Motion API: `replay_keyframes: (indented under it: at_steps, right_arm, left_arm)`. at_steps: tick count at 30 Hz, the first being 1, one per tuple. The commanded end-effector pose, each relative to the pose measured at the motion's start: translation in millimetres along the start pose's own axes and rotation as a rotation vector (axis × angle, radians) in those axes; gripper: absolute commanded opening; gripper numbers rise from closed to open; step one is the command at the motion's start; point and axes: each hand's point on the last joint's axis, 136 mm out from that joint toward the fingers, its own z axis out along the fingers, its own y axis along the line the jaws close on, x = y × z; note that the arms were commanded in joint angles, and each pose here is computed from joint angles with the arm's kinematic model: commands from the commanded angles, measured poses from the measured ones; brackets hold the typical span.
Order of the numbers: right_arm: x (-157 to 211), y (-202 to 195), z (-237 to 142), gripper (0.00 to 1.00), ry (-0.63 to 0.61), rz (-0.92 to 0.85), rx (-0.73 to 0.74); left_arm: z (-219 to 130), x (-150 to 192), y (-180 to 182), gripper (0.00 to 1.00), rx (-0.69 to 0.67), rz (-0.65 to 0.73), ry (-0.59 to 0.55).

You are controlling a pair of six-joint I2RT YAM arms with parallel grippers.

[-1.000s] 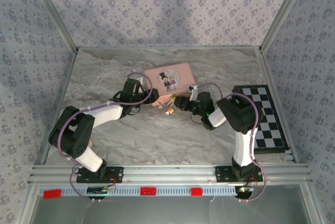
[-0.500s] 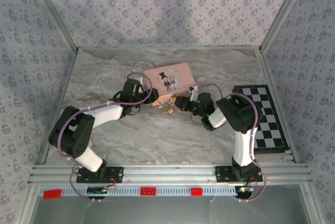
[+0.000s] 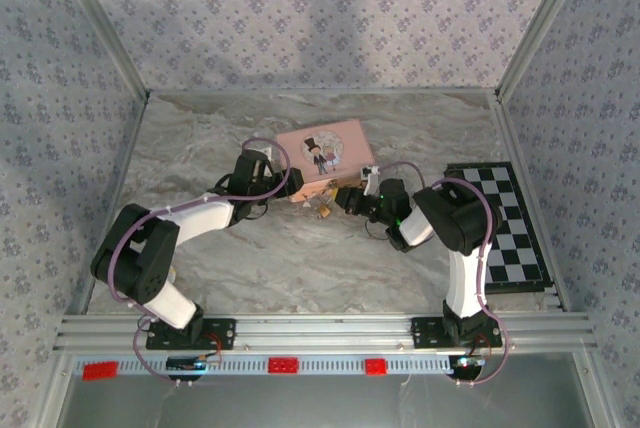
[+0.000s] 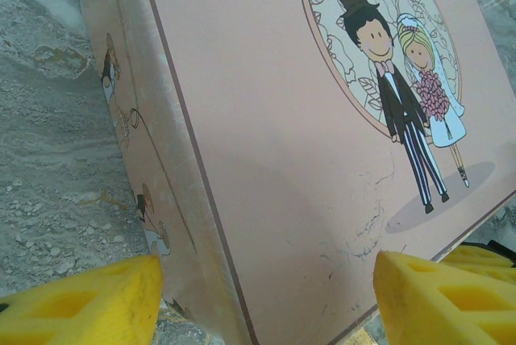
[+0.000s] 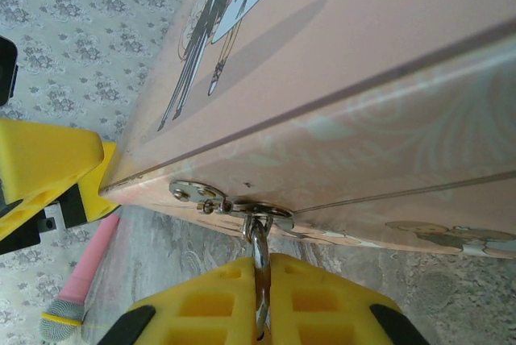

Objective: Unlock a padlock with a key

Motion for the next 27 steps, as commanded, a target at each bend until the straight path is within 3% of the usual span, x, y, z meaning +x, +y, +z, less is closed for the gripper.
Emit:
replay_keyframes:
  at_steps: [1,10,27]
  right_arm:
    - [14.7,-10.5,-0.5,0.06,0.041,0.050,0.031]
    - [-1.1,1.9,-3.1,0.00,-0.020,0.087,0.002]
    - [-30.4,4.6,-23.3,0.00,-0.190,0.122,0.030]
  left_arm:
    - [-6.9,-7.6,-5.4,0.70,0.006,0.005,-0.030]
    - [-5.5,-6.0,-6.2,0.71,0.018,-0.007,-0.029]
    - [-2.5,-4.9,0.2,0.72,0.004,-0.045,-0.026]
